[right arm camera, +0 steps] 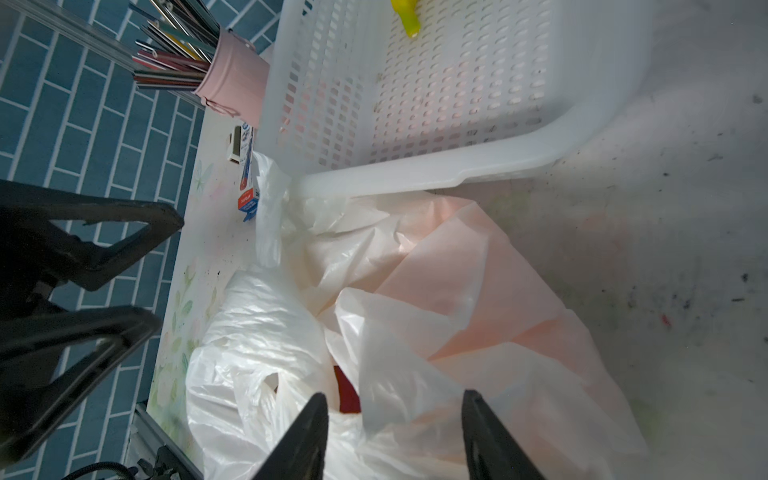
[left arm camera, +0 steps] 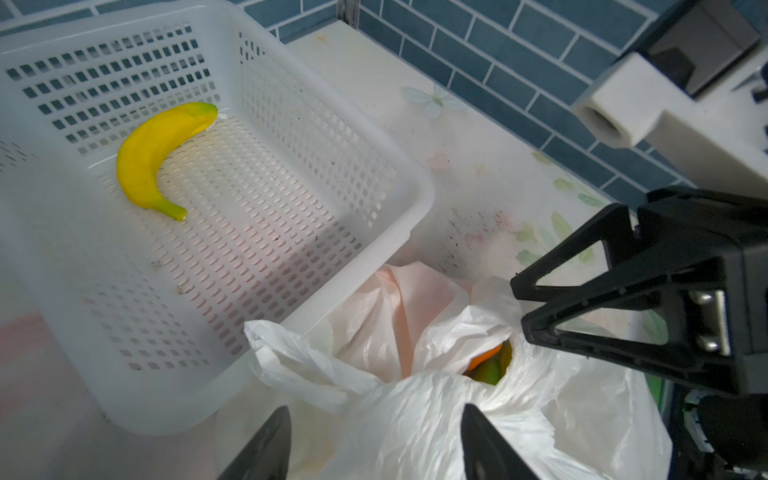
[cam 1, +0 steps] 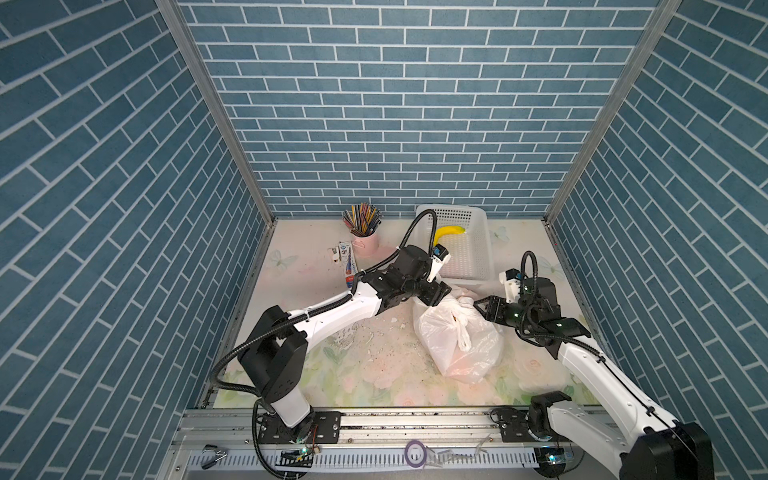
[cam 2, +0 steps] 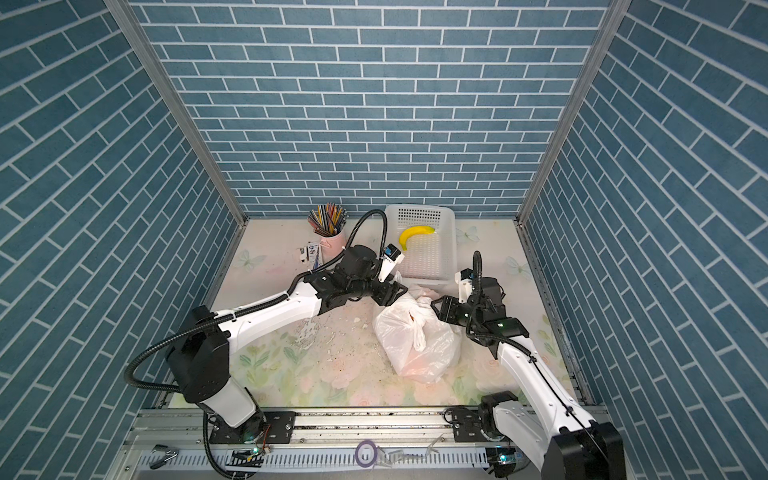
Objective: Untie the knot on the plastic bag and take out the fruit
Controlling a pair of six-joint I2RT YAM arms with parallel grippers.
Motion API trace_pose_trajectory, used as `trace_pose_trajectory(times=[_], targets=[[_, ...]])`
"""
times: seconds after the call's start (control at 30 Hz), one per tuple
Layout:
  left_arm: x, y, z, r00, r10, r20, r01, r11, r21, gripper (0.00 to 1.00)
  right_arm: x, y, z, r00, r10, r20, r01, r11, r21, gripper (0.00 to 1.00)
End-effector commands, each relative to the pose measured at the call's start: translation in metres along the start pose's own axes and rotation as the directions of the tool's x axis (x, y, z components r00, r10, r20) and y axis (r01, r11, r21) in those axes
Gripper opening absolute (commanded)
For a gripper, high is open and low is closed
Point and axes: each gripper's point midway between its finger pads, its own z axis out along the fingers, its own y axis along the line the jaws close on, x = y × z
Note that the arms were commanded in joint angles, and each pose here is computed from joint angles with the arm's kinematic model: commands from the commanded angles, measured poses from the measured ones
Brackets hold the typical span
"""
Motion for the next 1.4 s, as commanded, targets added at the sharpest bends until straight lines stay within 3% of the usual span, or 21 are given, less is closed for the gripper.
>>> trace_pose_trajectory(times=[0.0,0.1,0.2,0.5,0.77,0.9,0.93,0.97,1.03,1.07,1.2,1.37], targets=[[0.017,0.001,0.011,0.995,0.029,-0.095,-0.031,0.999,-0.024,0.70,-0.006,0.014,0.003,0.999,-0.031,-0.021,0.030,0.998,-0.062,0.53],[0.025,-0.001,0.019,0.991,0.022,-0.129,-0.024,1.000,-0.014,0.70,-0.005,0.011,0.008,0.999,-0.026,-0.028,0.024,0.998,-0.050,0.47],[0.031,-0.002,0.023,0.990,0.020,-0.141,-0.019,1.000,0.003,0.69,-0.003,0.008,0.010,0.999,-0.024,-0.034,0.022,0.999,-0.049,0.34],[0.048,-0.010,0.034,0.981,0.003,-0.191,0.008,0.998,0.059,0.33,-0.006,0.006,0.013,1.000,-0.015,-0.009,0.015,0.999,-0.047,0.05],[0.044,-0.008,0.024,0.988,-0.017,-0.151,0.026,0.998,0.061,0.01,-0.012,0.004,0.012,1.000,-0.015,0.025,0.016,0.999,-0.032,0.00],[0.037,-0.005,0.017,0.993,-0.028,-0.112,0.034,0.998,0.059,0.00,-0.013,0.001,0.011,0.999,-0.012,0.035,0.013,1.000,-0.015,0.00],[0.037,-0.004,0.016,0.994,-0.028,-0.106,0.035,0.998,0.059,0.00,-0.013,0.002,0.011,0.999,-0.011,0.036,0.012,1.000,-0.016,0.03],[0.036,-0.004,0.014,0.994,-0.030,-0.101,0.036,0.998,0.058,0.00,-0.013,0.003,0.011,0.999,-0.009,0.032,0.010,1.000,-0.021,0.22],[0.034,-0.005,0.013,0.995,-0.027,-0.096,0.033,0.998,0.062,0.00,-0.011,0.007,0.012,1.000,-0.007,0.020,0.007,0.999,-0.045,0.47],[0.033,-0.005,0.013,0.995,-0.026,-0.093,0.032,0.998,0.063,0.00,-0.009,0.011,0.013,1.000,-0.006,0.004,0.006,0.998,-0.069,0.53],[0.028,-0.008,0.011,0.997,-0.026,-0.078,0.032,0.997,0.077,0.00,0.001,0.019,0.023,0.997,0.011,-0.077,-0.021,0.990,-0.141,0.58],[0.027,-0.007,0.009,0.997,-0.025,-0.074,0.030,0.997,0.071,0.00,0.016,0.020,0.039,0.986,0.020,-0.166,-0.047,0.986,-0.159,0.53]])
